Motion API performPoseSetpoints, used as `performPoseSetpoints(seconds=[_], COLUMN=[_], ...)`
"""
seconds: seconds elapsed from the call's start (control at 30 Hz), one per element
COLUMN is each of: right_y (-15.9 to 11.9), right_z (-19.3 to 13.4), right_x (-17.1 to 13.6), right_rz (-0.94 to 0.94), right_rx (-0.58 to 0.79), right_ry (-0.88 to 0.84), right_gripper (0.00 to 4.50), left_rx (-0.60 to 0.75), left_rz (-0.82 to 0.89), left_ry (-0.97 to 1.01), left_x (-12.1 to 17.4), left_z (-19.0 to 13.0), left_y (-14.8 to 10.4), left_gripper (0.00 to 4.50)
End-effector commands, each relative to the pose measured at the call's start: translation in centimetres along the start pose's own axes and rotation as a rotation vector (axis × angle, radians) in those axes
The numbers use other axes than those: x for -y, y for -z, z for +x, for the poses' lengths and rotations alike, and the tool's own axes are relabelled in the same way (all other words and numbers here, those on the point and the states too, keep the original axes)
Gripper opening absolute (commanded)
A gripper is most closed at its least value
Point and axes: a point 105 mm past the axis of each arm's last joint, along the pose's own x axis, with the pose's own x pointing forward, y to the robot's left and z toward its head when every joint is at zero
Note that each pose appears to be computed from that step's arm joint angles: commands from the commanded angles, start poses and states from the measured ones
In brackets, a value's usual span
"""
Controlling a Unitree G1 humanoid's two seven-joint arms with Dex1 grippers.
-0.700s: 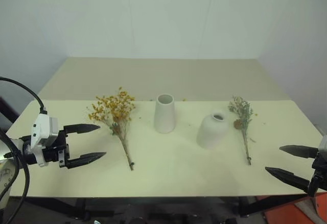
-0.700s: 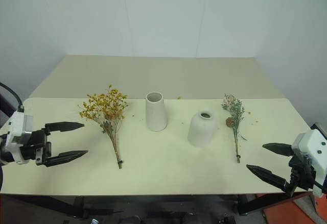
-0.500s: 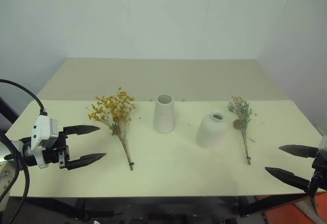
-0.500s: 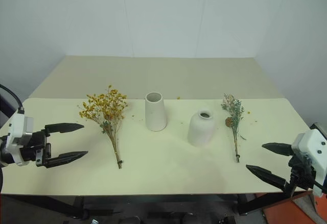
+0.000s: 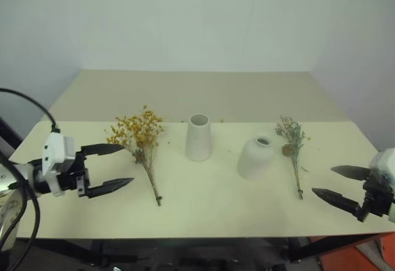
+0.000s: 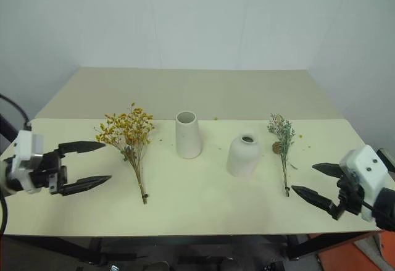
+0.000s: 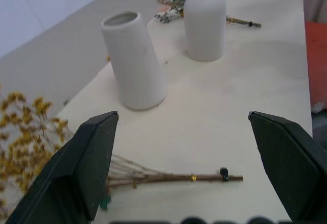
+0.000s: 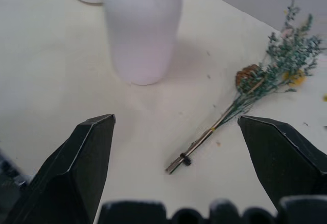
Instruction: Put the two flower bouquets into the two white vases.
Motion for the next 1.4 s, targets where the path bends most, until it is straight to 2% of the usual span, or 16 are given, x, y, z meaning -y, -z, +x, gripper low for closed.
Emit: performPoseSetpoints(seconds=[0.03, 0.23, 0.33, 0.57, 0.8, 0.9, 1.27, 1.4], right_y=[0.2, 0.9, 0.7, 1.6, 3.1, 3.3, 3.1, 3.1], right_z=[1.2, 5.5, 7.4, 9.7, 11.1, 11.4, 12.0, 11.9], right_x=[1.4, 3.4, 4.3, 5.6, 5.9, 6.2, 6.7, 6.6], right_rz=[0.027, 0.081, 0.114, 0.212, 0.275, 0.294, 0.285, 0.276], right_rx=[-0.021, -0.071, -0.079, -0.117, -0.147, -0.16, -0.162, -0.165], right_ry=[0.108, 0.245, 0.278, 0.294, 0.295, 0.295, 0.299, 0.3], right_gripper=[4.5, 4.5, 4.5, 4.5, 4.5, 3.92, 0.06, 0.02], left_rx=[0.057, 0.152, 0.173, 0.147, 0.185, 0.192, 0.144, 0.142], left_rz=[0.056, 0.101, 0.094, 0.194, 0.153, 0.141, 0.138, 0.131], left_ry=[0.089, 0.149, 0.181, 0.269, 0.253, 0.27, 0.234, 0.231], left_x=[0.6, 0.7, 1.0, 2.0, 3.1, 3.6, 2.9, 3.0], left_z=[3.1, 10.6, 13.0, 15.2, 16.5, 16.3, 15.3, 15.3], left_y=[-1.3, -2.6, -3.5, -4.2, -4.0, -4.0, -2.8, -2.6], left_gripper=[4.47, 4.47, 4.47, 4.47, 4.47, 4.5, 4.5, 4.5])
